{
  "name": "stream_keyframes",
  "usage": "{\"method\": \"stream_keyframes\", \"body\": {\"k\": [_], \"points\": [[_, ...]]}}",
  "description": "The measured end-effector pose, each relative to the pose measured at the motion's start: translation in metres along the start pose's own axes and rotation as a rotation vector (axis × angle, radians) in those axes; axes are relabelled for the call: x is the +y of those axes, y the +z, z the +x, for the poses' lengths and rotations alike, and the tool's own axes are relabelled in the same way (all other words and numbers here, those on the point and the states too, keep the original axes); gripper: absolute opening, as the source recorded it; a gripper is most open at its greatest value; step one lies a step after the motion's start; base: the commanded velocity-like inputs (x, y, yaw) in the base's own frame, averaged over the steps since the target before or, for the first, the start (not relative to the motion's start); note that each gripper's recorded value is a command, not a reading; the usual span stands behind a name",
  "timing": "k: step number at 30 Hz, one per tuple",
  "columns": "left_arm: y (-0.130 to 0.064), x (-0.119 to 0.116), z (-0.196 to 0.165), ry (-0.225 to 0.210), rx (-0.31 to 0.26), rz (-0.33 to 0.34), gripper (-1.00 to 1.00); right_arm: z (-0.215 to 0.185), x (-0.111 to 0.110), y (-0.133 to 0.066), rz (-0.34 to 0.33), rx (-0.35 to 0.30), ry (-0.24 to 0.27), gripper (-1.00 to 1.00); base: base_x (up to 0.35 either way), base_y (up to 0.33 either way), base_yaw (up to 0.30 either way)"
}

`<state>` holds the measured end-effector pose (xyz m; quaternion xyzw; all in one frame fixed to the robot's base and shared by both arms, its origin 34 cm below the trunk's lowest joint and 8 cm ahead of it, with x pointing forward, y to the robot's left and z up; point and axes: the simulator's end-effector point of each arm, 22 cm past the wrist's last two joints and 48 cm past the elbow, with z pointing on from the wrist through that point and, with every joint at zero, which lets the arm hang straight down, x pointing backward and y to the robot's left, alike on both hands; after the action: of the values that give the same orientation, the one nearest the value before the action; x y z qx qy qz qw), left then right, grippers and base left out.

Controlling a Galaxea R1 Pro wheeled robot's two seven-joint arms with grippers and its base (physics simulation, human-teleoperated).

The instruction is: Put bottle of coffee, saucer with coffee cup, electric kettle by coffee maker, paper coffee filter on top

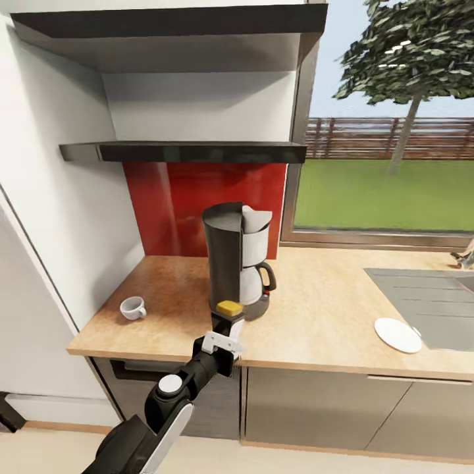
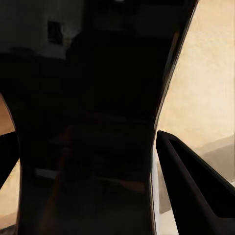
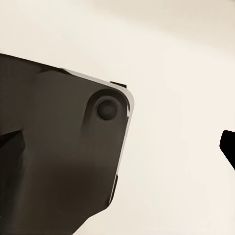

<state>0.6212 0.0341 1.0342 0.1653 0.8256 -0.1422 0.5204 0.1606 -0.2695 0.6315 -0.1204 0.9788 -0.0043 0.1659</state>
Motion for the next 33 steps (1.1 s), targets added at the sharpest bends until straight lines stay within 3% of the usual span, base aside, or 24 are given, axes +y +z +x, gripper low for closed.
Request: {"method": "stream_keyframes", "body": {"k": [11, 16, 23, 33], "points": [[0.002, 0.013, 0.002, -0.014, 0.003, -0.021, -1.0, 0.002, 0.004, 0.0, -0.006, 0.007, 0.002, 1.0, 0.0, 0.0, 0.248], [0.001, 0.048, 0.004, -0.045, -0.001, -0.089, -1.0, 0.003, 0.005, -0.001, -0.006, 0.01, 0.001, 1.0, 0.0, 0.0, 0.248], [-0.001, 0.074, 0.002, -0.084, -0.009, -0.136, -1.0, 0.005, 0.005, -0.001, -0.007, 0.015, 0.002, 1.0, 0.0, 0.0, 0.243], [0.0, 0.081, -0.01, -0.09, -0.047, -0.15, -1.0, 0.006, 0.005, -0.001, -0.009, 0.016, 0.001, 1.0, 0.0, 0.0, 0.032]]}}
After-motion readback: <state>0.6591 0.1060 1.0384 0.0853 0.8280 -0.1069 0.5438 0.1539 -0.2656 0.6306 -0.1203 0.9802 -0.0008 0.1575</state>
